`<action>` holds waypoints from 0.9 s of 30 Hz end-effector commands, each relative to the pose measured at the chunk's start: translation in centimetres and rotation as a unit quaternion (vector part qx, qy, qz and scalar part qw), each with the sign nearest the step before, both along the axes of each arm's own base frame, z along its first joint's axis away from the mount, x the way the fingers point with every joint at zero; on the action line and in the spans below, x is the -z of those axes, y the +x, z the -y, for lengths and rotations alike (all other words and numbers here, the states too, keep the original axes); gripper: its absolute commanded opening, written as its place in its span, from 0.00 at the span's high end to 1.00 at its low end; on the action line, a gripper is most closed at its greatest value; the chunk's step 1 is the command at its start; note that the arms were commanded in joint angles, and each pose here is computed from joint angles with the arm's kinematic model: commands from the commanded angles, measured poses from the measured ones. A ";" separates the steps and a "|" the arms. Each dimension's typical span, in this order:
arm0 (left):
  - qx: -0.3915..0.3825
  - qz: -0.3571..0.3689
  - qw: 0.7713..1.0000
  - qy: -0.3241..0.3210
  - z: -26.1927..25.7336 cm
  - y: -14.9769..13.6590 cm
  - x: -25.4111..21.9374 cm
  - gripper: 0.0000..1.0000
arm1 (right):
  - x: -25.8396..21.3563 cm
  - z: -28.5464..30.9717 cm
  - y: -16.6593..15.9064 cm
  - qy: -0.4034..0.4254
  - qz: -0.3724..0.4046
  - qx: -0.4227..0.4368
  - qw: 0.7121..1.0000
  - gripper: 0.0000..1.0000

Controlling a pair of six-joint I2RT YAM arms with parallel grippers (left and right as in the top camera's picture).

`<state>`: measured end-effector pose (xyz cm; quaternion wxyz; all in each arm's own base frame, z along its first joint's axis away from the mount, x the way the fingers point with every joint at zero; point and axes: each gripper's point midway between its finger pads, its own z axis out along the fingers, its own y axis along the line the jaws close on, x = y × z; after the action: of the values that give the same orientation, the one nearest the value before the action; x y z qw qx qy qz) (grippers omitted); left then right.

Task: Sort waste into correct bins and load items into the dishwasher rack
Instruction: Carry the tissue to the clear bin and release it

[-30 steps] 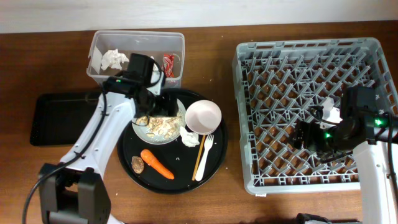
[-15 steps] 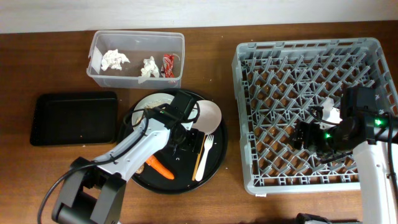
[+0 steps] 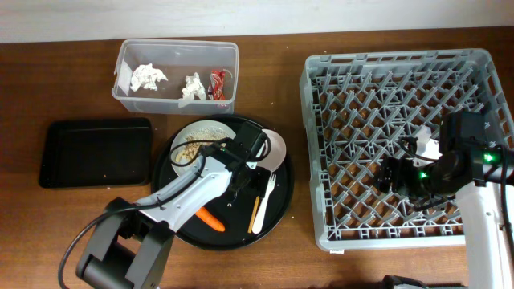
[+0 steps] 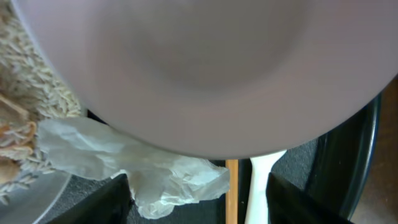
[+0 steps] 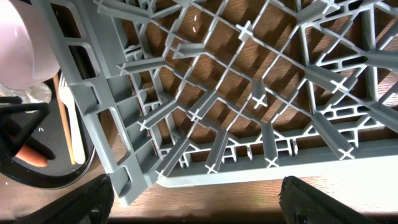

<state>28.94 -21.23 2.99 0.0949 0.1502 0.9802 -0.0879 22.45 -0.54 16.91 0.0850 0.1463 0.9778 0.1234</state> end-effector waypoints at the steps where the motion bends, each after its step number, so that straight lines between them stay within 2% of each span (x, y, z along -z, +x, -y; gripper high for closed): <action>1: -0.005 0.005 1.000 0.021 -0.6 0.1 0.7 0.44 | -0.3 0.2 0.1 -0.007 0.006 -0.005 1.000 0.11; 2: -0.005 0.005 1.000 0.022 -0.6 0.1 0.7 0.53 | -0.3 0.2 0.1 -0.007 0.006 -0.005 1.000 0.11; 3: -0.005 0.004 1.000 0.023 -0.7 0.1 0.8 0.57 | -0.3 0.2 0.1 -0.007 0.006 -0.005 1.000 0.11; 8: -0.004 -0.025 0.999 0.043 -1.0 -0.5 3.1 0.57 | -0.3 0.2 0.0 -0.007 0.005 -0.005 1.000 0.11; 9: -0.004 -0.025 0.999 0.042 -1.0 -0.5 3.1 0.64 | -0.3 0.2 0.0 -0.007 0.005 -0.005 1.000 0.11; 10: -0.004 -0.025 0.999 0.042 -1.0 -0.5 3.1 0.82 | -0.3 0.2 0.0 -0.007 0.005 -0.005 1.000 0.11; 12: -0.004 -0.023 0.999 0.041 -1.0 -0.4 2.9 0.96 | -0.3 0.2 0.0 -0.007 0.004 -0.005 1.000 0.11; 13: -0.004 -0.019 0.999 0.038 -0.9 -0.3 2.6 0.99 | -0.3 0.2 0.0 -0.007 0.004 -0.005 1.000 0.11; 15: -0.004 -0.012 0.999 0.034 -0.9 -0.4 1.6 1.00 | -0.3 0.2 0.0 -0.007 0.004 -0.005 1.000 0.11; 18: -0.010 0.029 0.999 0.020 -1.4 -0.1 -3.5 0.99 | -0.3 0.2 0.0 -0.007 0.004 -0.005 1.000 0.11; 21: -0.064 0.164 0.984 0.039 -4.6 3.7 -10.6 1.00 | -0.3 0.2 0.0 -0.007 0.005 -0.005 1.000 0.11; 22: -0.109 0.240 0.964 0.040 -6.2 6.7 -13.3 1.00 | -0.3 0.2 0.0 -0.007 0.005 -0.005 1.000 0.11; 23: -0.139 0.282 0.949 0.029 -7.1 9.0 -14.7 0.99 | -0.3 0.2 0.0 -0.007 0.005 -0.005 1.000 0.11; 26: -0.197 0.346 0.917 -0.005 -9.1 14.5 -15.9 1.00 | -0.3 0.2 0.0 -0.007 0.005 -0.005 1.000 0.11; 27: -0.202 0.345 0.916 -0.028 -9.5 16.4 -14.7 1.00 | -0.3 0.2 0.0 -0.007 0.005 -0.005 1.000 0.11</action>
<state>42.06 -13.43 19.89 0.4428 -0.0106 0.8957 -0.0395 22.26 -0.51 16.88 0.0810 0.1471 0.9780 0.1235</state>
